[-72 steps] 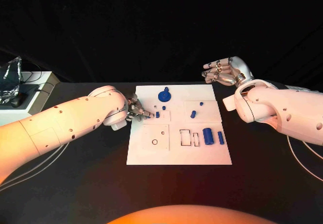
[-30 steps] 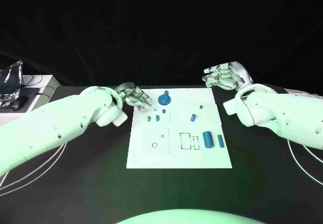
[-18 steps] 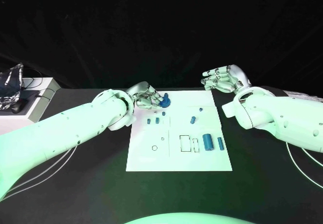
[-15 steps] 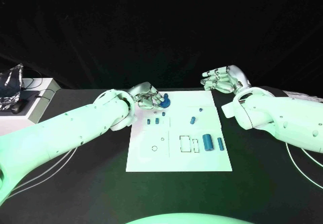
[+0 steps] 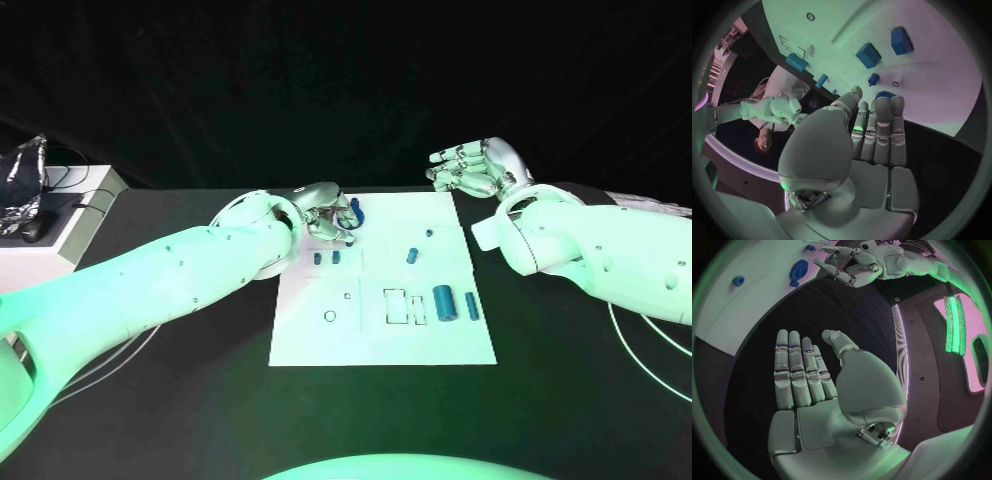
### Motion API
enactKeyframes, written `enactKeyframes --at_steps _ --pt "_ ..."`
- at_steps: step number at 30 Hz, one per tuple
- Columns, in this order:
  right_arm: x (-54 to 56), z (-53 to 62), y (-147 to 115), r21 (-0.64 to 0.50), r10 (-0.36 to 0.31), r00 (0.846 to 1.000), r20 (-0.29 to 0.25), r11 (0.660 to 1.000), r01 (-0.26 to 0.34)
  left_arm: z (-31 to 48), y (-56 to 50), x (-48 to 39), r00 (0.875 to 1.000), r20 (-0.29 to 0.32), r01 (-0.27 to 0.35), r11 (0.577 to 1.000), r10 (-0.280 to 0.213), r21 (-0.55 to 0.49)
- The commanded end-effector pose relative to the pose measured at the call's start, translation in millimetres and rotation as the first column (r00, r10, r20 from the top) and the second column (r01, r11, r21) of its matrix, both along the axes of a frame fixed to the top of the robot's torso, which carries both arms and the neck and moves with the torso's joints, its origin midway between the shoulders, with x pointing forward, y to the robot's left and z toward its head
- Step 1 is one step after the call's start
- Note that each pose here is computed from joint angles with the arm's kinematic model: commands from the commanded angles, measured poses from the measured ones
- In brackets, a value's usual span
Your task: Assemble the parts on the task board
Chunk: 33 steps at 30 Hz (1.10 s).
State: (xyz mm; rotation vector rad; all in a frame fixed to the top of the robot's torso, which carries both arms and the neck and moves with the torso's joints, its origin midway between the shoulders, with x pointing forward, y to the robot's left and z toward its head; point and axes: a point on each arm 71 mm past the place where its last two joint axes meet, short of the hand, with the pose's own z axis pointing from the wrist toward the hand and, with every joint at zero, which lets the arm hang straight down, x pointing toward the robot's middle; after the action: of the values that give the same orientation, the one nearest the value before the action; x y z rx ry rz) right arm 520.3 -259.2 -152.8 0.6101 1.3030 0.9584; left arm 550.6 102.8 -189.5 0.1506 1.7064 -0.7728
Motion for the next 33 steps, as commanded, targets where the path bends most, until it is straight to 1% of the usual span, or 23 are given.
enactKeyframes --at_steps 1,8,17,24,33 --pt "-0.6 0.1 2.3 -0.001 0.02 1.0 0.002 1.0 -0.02 -2.5 -2.4 -0.5 1.0 0.002 0.01 0.998 -0.01 0.065" --pt "-0.8 0.2 2.9 0.0 0.021 1.0 0.002 1.0 -0.021 -4.6 -3.7 -0.3 1.0 -0.015 0.006 0.996 -0.005 0.084" --pt "-1.0 0.3 3.8 0.001 0.023 1.0 0.002 1.0 -0.023 -8.3 -2.7 3.5 0.999 -0.03 -0.011 0.994 0.015 0.107" --pt "-1.2 0.4 4.0 0.001 0.024 1.0 0.002 1.0 -0.024 -10.7 -5.0 3.7 0.999 -0.046 -0.004 0.993 0.009 0.117" --pt "-1.2 0.4 4.2 0.001 0.025 1.0 0.003 1.0 -0.025 -11.5 -8.8 3.2 0.999 -0.049 0.005 0.994 0.001 0.108"
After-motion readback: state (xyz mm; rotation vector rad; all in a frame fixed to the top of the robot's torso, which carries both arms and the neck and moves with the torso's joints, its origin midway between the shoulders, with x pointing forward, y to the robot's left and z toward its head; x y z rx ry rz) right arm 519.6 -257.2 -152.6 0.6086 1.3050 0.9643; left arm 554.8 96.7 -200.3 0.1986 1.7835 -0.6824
